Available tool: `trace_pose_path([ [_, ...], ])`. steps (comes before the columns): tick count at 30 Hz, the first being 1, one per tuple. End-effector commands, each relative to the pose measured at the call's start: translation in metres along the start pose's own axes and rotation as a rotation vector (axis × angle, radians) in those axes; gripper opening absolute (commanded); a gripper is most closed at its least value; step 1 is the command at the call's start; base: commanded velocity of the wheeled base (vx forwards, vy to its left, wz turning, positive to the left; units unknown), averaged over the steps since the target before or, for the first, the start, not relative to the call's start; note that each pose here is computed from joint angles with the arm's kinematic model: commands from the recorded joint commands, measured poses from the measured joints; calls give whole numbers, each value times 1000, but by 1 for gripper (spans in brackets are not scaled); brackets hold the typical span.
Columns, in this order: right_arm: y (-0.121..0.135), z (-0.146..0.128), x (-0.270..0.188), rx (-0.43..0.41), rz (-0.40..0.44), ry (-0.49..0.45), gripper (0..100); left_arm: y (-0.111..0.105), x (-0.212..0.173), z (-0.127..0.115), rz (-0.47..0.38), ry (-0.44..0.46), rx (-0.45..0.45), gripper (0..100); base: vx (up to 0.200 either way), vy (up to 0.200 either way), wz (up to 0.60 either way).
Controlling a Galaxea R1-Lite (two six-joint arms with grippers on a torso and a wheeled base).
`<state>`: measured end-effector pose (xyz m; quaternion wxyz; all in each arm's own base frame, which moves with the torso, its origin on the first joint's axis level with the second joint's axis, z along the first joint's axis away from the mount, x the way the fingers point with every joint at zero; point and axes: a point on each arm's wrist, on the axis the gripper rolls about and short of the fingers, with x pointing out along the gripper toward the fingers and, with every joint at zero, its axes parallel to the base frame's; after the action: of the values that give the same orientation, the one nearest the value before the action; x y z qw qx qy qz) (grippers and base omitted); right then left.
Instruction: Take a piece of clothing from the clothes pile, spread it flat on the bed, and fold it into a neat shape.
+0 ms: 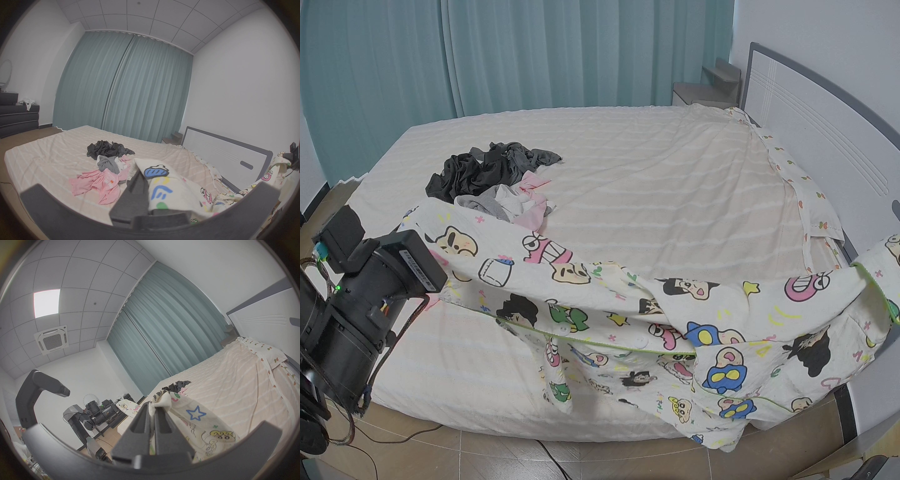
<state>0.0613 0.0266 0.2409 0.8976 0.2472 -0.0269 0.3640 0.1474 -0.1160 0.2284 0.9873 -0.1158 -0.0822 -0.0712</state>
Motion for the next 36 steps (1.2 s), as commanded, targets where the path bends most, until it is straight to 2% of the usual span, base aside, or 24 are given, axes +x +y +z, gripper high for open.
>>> trace_pose_path([
  [1,-9,-7,8,24,-31,43,0,6,-8,0,0,-1,-10,0,0,0,0],
  [7,-24,-16,21,60,-91,107,0,7,-12,-4,-4,18,-32,0,0,0,0],
  [11,-38,-24,30,92,-148,158,0,7,-16,-32,-16,119,-7,0,0,0,0],
  [17,-59,-34,46,140,-224,229,0,-1,0,-60,14,213,-22,0,0,0,0],
  [21,-79,-36,60,153,-273,214,0,-7,12,-72,41,240,-26,0,0,0,0],
  [27,-109,-40,76,146,-319,174,0,-15,36,-78,70,234,-29,0,0,0,0],
  [36,-141,-45,98,113,-328,131,0,-27,75,-93,100,228,-27,0,200,0,0],
])
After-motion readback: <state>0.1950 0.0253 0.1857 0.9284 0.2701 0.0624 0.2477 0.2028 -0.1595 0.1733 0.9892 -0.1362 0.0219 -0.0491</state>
